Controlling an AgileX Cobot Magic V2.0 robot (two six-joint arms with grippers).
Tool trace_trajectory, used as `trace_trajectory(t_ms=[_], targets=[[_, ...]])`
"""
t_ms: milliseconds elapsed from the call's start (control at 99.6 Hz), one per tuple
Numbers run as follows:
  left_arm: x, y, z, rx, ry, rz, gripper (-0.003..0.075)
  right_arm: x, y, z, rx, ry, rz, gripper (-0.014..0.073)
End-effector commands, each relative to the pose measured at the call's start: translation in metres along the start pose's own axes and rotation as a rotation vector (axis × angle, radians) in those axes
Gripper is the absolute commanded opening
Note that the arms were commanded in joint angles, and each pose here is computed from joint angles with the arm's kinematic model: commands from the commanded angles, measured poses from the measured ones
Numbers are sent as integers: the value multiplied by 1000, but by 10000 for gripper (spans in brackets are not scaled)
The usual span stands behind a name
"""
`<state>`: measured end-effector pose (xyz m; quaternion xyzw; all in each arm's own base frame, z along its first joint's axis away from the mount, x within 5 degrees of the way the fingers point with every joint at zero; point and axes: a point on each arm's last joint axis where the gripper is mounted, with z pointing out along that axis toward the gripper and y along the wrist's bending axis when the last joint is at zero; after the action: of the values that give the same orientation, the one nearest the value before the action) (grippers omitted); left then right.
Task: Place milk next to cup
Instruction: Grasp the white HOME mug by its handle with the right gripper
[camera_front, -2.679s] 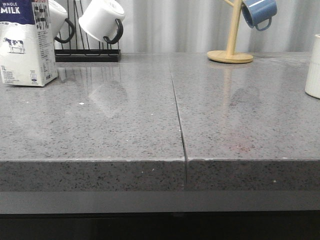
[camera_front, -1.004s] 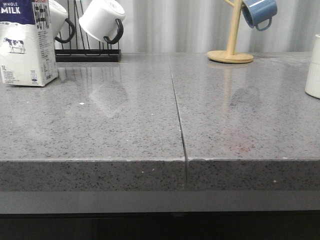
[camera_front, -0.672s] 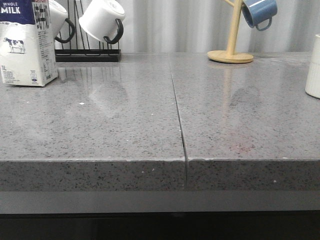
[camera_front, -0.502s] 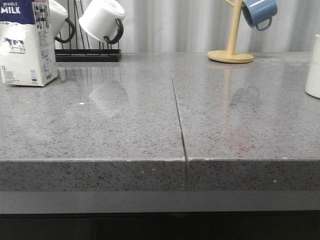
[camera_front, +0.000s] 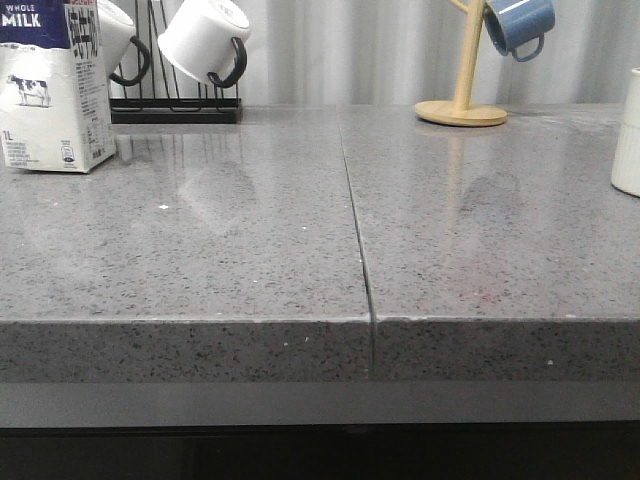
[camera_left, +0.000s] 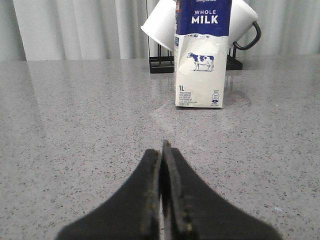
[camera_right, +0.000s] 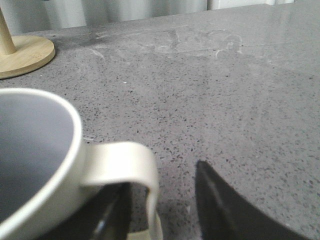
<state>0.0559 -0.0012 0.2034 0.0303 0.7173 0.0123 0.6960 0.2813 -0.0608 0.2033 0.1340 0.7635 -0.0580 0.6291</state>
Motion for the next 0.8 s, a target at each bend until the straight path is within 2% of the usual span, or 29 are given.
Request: trace_trajectory(t_ms=[0, 100, 171, 401, 793], targets=[[6, 0, 0, -3, -62, -10, -20, -24, 0, 3, -1, -136, -8, 183], [6, 0, 0, -3, -62, -10, -20, -25, 0, 4, -2, -140, -8, -1], [6, 0, 0, -3, -62, -10, -20, -25, 0, 4, -2, -140, -9, -73], [6, 0, 0, -3, -62, -10, -20, -32, 11, -1, -56, -162, -26, -66], [6, 0, 0, -3, -62, -10, -21, -37, 99, -25, -374, -191, -4, -66]])
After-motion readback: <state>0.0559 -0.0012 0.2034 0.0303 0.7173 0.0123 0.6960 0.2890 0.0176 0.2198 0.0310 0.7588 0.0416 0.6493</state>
